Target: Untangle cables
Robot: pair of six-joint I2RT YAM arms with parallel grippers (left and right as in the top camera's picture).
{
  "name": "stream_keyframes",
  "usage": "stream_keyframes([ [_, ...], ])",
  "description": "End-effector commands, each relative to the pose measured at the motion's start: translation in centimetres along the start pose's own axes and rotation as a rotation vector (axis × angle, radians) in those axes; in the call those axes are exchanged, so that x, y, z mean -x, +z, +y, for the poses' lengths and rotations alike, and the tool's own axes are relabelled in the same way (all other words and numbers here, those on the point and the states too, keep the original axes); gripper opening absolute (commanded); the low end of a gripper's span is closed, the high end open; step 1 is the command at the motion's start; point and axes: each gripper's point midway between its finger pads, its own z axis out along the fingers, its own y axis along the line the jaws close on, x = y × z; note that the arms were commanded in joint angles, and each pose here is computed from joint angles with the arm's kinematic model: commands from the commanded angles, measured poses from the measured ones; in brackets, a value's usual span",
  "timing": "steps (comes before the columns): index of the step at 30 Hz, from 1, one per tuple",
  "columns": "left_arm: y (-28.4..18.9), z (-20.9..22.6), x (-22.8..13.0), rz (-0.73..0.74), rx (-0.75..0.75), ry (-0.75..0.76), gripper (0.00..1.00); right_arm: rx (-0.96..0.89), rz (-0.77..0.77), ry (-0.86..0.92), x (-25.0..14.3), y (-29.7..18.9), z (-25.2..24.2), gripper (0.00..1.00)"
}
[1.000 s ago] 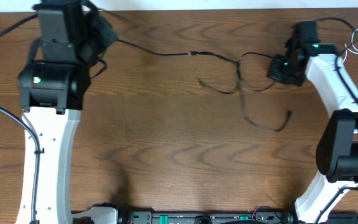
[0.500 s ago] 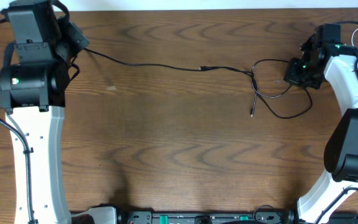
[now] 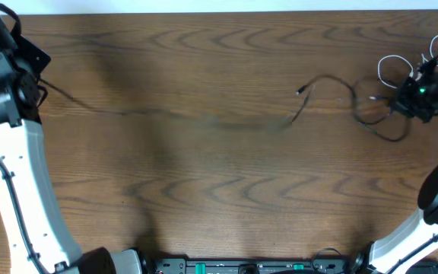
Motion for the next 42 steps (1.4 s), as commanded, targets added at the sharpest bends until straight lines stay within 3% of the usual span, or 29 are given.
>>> stream_keyframes([
  [1, 1.6, -0.6, -0.6, 0.032, -0.009, 0.045, 0.07, 0.157, -0.029, -0.127, -0.2, -2.3, 4.0, 0.01],
  [8, 2.3, -2.7, -2.1, 0.088, -0.088, 0.100, 0.07, 0.275, -0.114, -0.289, -1.0, -6.8, 8.9, 0.01],
  [17, 0.1, -9.1, -6.2, 0.179, -0.298, 0.231, 0.07, 0.315, -0.486, -0.264, 0.1, -20.2, 11.7, 0.01],
  [25, -2.8, -13.8, -10.8, 0.248, -0.406, 0.351, 0.08, 0.063, -0.876, 0.027, 1.0, -31.4, 3.7, 0.01],
  [29, -4.1, -15.4, -12.5, 0.269, -0.448, 0.394, 0.08, -0.106, -0.975, 0.157, 1.0, -34.1, -1.6, 0.01],
  [37, -6.3, -17.7, -15.9, 0.312, -0.514, 0.470, 0.07, -0.313, -1.074, 0.442, 4.5, -34.9, -12.2, 0.01],
  [42, -7.4, -18.7, -17.1, 0.322, -0.548, 0.501, 0.07, -0.294, -1.101, 0.432, 9.1, -32.7, -14.9, 0.01],
])
